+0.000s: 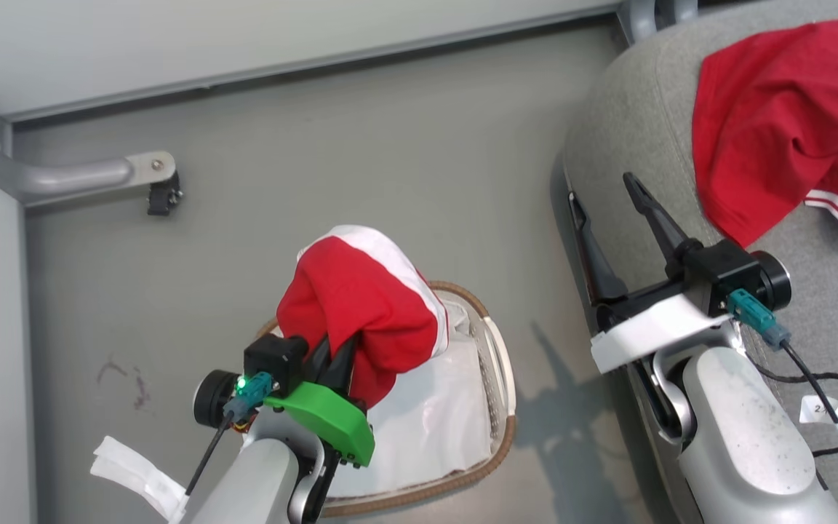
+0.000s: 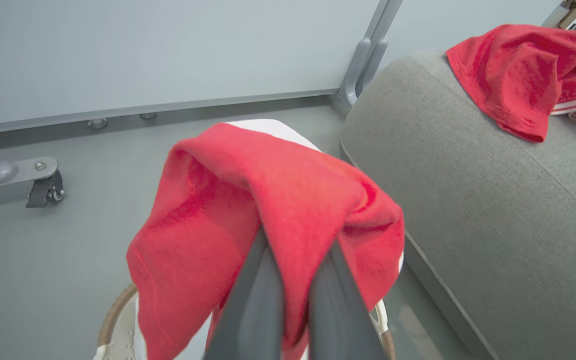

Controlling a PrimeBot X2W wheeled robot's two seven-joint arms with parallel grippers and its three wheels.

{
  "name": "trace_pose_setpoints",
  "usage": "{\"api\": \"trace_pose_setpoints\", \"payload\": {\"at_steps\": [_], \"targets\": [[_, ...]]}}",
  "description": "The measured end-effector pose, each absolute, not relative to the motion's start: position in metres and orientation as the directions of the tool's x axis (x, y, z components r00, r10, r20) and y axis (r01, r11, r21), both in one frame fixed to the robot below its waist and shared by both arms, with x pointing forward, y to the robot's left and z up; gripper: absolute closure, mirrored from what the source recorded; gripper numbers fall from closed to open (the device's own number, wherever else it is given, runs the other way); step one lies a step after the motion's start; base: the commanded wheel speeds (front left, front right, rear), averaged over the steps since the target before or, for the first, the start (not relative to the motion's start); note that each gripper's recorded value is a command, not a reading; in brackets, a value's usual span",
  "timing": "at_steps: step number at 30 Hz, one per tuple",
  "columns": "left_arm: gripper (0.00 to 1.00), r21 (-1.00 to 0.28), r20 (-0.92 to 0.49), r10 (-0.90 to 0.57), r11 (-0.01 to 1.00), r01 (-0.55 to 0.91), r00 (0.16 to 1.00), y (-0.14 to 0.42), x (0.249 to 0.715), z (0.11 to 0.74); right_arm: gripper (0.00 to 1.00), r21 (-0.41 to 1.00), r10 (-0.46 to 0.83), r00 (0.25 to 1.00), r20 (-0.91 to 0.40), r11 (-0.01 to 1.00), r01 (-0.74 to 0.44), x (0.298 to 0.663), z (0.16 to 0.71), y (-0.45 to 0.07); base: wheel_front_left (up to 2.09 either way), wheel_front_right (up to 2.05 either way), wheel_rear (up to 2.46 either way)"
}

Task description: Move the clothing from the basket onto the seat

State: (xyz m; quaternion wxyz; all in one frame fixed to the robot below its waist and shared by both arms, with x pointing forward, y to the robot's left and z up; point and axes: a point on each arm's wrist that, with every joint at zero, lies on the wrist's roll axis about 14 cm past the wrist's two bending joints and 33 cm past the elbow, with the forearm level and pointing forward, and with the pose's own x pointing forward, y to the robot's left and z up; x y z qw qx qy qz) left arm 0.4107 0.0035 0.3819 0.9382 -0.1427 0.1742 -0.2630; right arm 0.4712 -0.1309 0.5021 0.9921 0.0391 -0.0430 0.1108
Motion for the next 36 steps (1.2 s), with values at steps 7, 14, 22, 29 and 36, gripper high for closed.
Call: {"api": "trace_pose_setpoints", "payload": {"at_steps": [7,14,22,29,36], "targets": [[1.00,-0.324,-0.041,-0.507,0.822,0.469,0.861,0.013,0.424,0.458,0.00,0.072,0.240,0.964,0.116,0.966,-0.249,0.452,0.516,-0.121,0.00,0.00,0.00],[1.00,-0.284,0.136,-0.463,0.829,0.482,0.876,0.025,0.427,0.523,0.00,0.074,0.260,0.958,0.121,0.960,-0.270,0.428,0.522,-0.112,0.00,0.00,0.00],[1.00,-0.248,0.227,-0.465,0.822,0.512,0.856,0.023,0.421,0.559,0.00,0.055,0.316,0.942,0.111,0.945,-0.324,0.409,0.521,-0.094,0.00,0.00,0.00],[1.00,-0.258,0.245,-0.484,0.803,0.537,0.840,0.015,0.416,0.566,0.00,0.036,0.508,0.859,0.064,0.859,-0.511,0.385,0.507,-0.031,0.00,0.00,0.00],[1.00,-0.258,0.255,-0.516,0.779,0.572,0.818,0.004,0.414,0.570,0.00,-0.010,0.655,0.752,0.069,0.755,-0.656,0.379,0.515,0.020,0.00,0.00,0.00]]}}
